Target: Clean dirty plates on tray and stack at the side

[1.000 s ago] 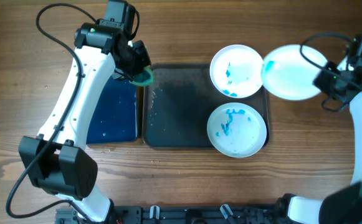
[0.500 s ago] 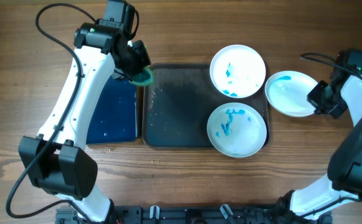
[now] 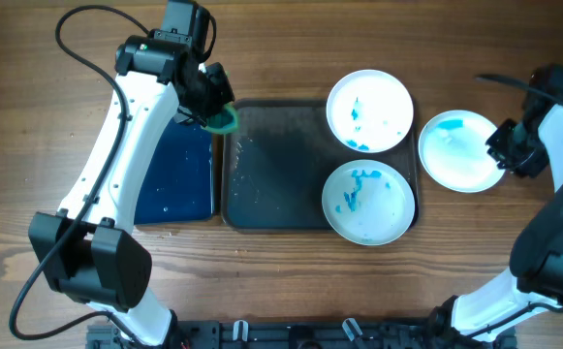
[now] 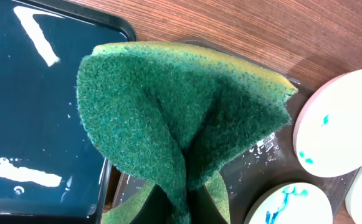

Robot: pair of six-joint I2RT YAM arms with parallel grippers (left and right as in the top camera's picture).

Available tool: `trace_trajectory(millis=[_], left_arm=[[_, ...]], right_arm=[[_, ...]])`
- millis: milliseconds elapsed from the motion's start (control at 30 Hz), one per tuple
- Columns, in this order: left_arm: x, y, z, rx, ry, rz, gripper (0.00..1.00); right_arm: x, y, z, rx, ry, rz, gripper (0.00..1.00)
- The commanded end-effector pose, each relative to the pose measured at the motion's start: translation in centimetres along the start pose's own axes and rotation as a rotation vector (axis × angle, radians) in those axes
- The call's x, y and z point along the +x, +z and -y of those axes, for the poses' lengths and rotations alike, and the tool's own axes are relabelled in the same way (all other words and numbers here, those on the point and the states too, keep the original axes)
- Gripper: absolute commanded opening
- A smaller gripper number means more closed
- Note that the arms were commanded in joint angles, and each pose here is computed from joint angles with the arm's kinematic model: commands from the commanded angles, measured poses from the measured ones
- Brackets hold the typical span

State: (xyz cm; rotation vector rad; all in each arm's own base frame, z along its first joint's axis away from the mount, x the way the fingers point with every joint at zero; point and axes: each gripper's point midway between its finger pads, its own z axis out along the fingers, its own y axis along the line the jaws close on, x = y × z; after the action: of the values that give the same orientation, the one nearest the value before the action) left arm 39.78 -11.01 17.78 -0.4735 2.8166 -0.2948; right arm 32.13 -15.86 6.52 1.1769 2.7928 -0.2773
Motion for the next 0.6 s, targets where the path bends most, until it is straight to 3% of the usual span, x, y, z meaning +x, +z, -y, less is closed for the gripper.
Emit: trace_trajectory(millis=[0, 100, 233, 400, 567], left_arm=[[0.1, 0.1, 0.2, 0.007, -0.014, -0.001, 0.04], [0.2, 0.1, 0.2, 0.005, -0.013, -0.004, 0.04], [1.3, 0.0, -0.4, -0.016, -0.014, -0.05, 0.04], [1.8, 0.0, -0.7, -0.03, -0.016, -0.071, 0.04], [1.7, 0.0, -0.7, -0.028, -0.015, -0.066, 0.04]], right_arm=[[-1.0, -2.5, -1.8, -0.098, -0.087, 0.005, 0.35], [1.0, -5.0, -5.8, -0.316, -0.268, -0.047, 0.38], [6.4, -7.4, -9.6, -0.535, -0.48, -0.192, 0.4], [12.1, -5.7, -10.0, -0.41, -0.592, -0.318, 0.4], [14.4, -2.9, -9.0, -0.226, -0.606, -0.321, 0.38]])
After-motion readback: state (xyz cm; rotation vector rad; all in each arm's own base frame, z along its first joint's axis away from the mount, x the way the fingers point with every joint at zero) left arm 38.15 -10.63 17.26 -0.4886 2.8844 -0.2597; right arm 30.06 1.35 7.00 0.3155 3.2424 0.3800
